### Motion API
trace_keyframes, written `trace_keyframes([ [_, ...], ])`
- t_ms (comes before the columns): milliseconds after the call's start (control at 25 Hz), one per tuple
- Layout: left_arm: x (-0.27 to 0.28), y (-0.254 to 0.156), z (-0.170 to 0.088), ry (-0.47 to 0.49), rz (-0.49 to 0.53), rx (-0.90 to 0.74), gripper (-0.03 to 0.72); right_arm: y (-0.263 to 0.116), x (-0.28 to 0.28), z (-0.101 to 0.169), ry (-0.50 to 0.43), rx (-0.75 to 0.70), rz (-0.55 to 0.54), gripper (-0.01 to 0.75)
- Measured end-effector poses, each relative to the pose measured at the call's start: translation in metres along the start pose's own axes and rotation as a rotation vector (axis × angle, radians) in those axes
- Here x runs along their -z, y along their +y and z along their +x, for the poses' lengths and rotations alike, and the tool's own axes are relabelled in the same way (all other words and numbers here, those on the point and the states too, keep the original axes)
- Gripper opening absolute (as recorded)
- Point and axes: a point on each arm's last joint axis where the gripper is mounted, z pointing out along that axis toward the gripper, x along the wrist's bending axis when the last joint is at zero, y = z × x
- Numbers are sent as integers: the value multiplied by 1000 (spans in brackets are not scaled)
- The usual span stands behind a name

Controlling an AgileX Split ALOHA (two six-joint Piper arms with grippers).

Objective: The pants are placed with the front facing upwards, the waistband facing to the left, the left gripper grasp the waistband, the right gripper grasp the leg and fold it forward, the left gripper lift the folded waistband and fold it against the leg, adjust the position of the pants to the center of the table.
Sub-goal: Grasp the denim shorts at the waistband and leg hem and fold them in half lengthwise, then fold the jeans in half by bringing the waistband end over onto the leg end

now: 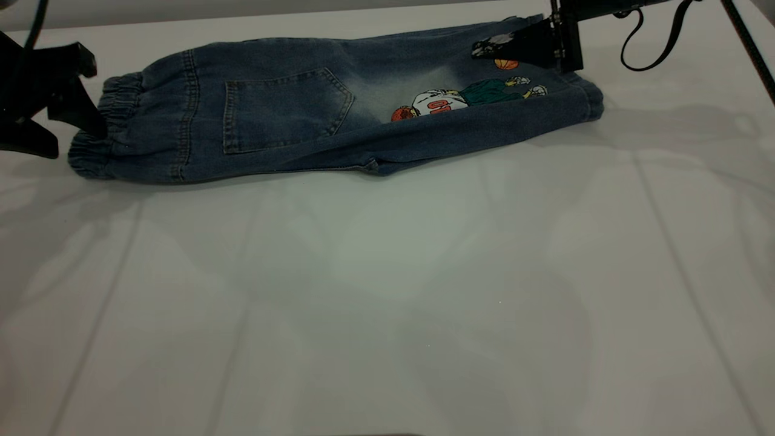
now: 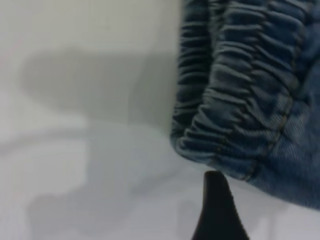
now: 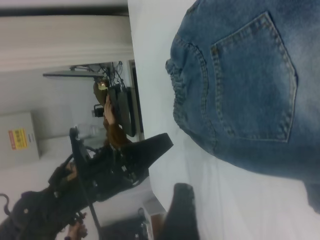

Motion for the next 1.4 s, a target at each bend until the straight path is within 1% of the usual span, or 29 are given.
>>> trace_keyframes([
  [160, 1, -6, -1, -39, 79, 14, 443, 0, 0, 0, -1, 11, 1, 573],
  [240, 2, -8, 7, -52, 121, 55, 467, 0, 0, 0, -1, 16, 1, 573],
  [320, 4, -8, 19, -56, 142, 142, 493, 0, 0, 0, -5, 27, 5, 573],
  [440, 8, -4, 43, -56, 135, 287, 521, -1, 0, -1, -11, 42, 11, 573],
  [520, 9, -2, 52, -64, 124, 346, 524, -1, 0, -1, -11, 51, 12, 573],
  [560, 10, -1, 55, -66, 118, 349, 525, -1, 0, -1, -11, 54, 12, 573],
  [800, 3, 1, 52, -119, 95, 366, 528, -1, 0, -1, -11, 60, 12, 573],
  [960, -14, 2, 52, -152, 105, 396, 528, -1, 0, -1, -11, 61, 11, 573],
  [1200, -35, 1, 48, -178, 142, 417, 528, -1, 0, -1, -11, 62, 11, 572],
  [1400, -42, 2, 46, -169, 141, 425, 528, -1, 0, -1, -10, 62, 11, 572],
])
